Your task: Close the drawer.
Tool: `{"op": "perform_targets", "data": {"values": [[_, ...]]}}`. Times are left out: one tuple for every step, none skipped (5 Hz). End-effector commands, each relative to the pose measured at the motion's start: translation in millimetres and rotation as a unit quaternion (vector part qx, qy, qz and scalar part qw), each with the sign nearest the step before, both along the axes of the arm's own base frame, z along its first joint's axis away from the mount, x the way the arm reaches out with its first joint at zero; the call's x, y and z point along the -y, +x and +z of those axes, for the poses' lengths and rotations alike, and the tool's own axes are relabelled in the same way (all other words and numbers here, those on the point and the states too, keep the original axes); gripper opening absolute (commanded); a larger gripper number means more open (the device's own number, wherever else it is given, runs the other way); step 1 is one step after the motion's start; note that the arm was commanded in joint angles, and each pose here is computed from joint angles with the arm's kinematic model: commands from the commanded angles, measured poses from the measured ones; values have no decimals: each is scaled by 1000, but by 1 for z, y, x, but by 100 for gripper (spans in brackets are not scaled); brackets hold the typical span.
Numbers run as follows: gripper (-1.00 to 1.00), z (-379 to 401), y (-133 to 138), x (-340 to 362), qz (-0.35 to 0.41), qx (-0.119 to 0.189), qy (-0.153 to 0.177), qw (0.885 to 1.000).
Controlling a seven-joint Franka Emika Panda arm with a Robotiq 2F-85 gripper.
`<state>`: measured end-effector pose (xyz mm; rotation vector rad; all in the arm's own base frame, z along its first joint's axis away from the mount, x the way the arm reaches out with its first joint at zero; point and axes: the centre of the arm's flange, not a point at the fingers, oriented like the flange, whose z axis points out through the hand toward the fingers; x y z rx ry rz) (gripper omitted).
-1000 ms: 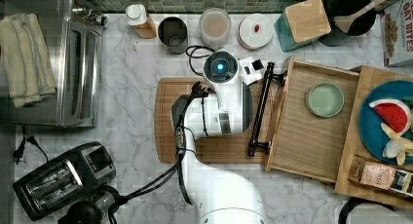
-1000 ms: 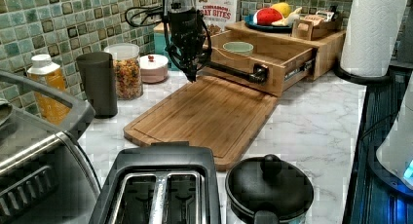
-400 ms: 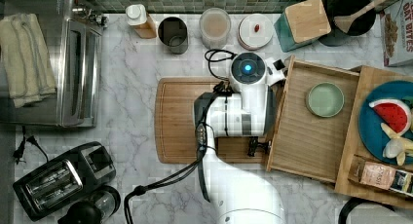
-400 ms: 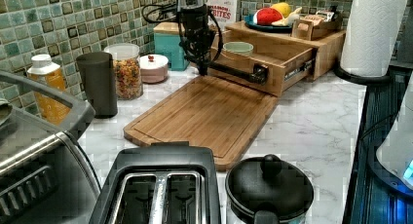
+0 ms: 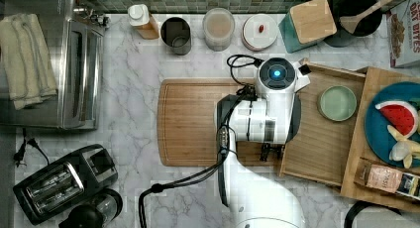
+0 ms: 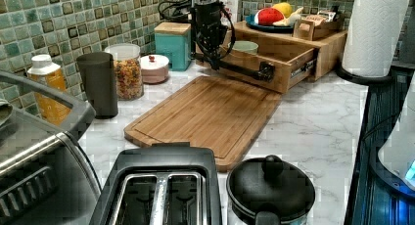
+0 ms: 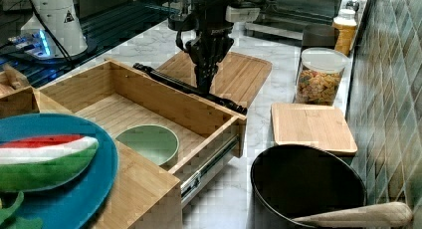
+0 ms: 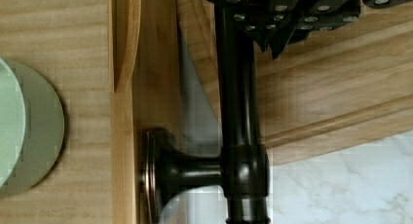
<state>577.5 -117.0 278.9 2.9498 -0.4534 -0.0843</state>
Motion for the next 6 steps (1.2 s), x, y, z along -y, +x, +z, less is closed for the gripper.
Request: {"op": "perform_targets", "data": {"values": [[-100, 17, -62, 143, 11, 1, 6, 1000], [-100, 15, -84, 182, 23, 8, -1, 1000], [-100, 19, -102, 225, 33, 13, -17, 999], [-100, 20, -117, 271, 38, -15, -29, 999], [-100, 14, -143, 320, 46, 0, -29, 999], [-100, 10, -154, 345, 25, -1, -49, 998]]}}
